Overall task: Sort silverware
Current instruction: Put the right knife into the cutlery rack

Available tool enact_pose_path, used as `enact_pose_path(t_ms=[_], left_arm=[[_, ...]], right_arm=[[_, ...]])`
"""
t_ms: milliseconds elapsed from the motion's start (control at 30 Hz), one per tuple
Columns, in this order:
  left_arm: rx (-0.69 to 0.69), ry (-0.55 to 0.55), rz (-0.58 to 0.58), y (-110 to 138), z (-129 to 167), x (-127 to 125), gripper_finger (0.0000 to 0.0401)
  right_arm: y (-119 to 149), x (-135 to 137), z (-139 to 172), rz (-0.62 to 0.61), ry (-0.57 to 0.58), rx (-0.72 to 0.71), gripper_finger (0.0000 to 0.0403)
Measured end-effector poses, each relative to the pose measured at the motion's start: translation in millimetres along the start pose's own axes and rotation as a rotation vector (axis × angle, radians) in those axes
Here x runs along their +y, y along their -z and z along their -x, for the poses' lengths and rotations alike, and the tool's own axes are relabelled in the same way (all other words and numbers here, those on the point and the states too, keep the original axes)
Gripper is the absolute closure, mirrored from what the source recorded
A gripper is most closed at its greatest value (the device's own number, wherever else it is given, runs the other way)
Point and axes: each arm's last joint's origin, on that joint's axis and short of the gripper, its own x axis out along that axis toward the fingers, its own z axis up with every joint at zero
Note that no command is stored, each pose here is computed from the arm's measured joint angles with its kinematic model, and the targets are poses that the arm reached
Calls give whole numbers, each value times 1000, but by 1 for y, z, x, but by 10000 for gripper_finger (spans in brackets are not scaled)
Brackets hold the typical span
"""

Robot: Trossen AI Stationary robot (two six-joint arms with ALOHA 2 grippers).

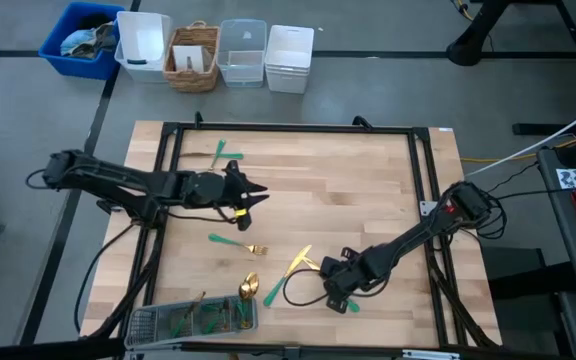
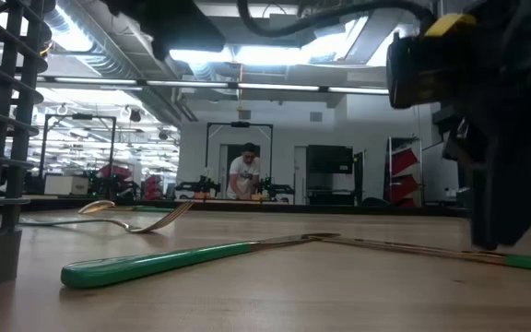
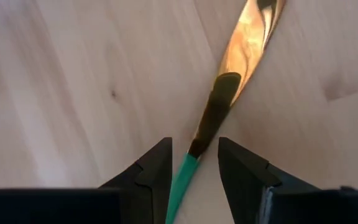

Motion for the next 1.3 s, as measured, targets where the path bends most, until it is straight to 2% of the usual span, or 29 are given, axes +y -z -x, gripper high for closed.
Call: enact_pose_path(t_ms=[333, 633, 767, 933, 1300], left_arm=[[49, 32, -6, 12, -20, -3, 311], [37, 37, -9, 11, -22, -3, 311], [37, 37, -12, 11, -22, -3, 311], [38, 37, -12, 11, -22, -3, 311], [38, 37, -13, 11, -22, -3, 311]], right_arm=[[3, -2, -17, 9, 97, -40, 276], [4, -6, -17, 16, 163, -57, 367], [3, -11, -17, 26, 217, -89, 394], [3, -12, -17, 35, 260, -124, 400], [1, -14, -17, 70, 267, -117, 390]])
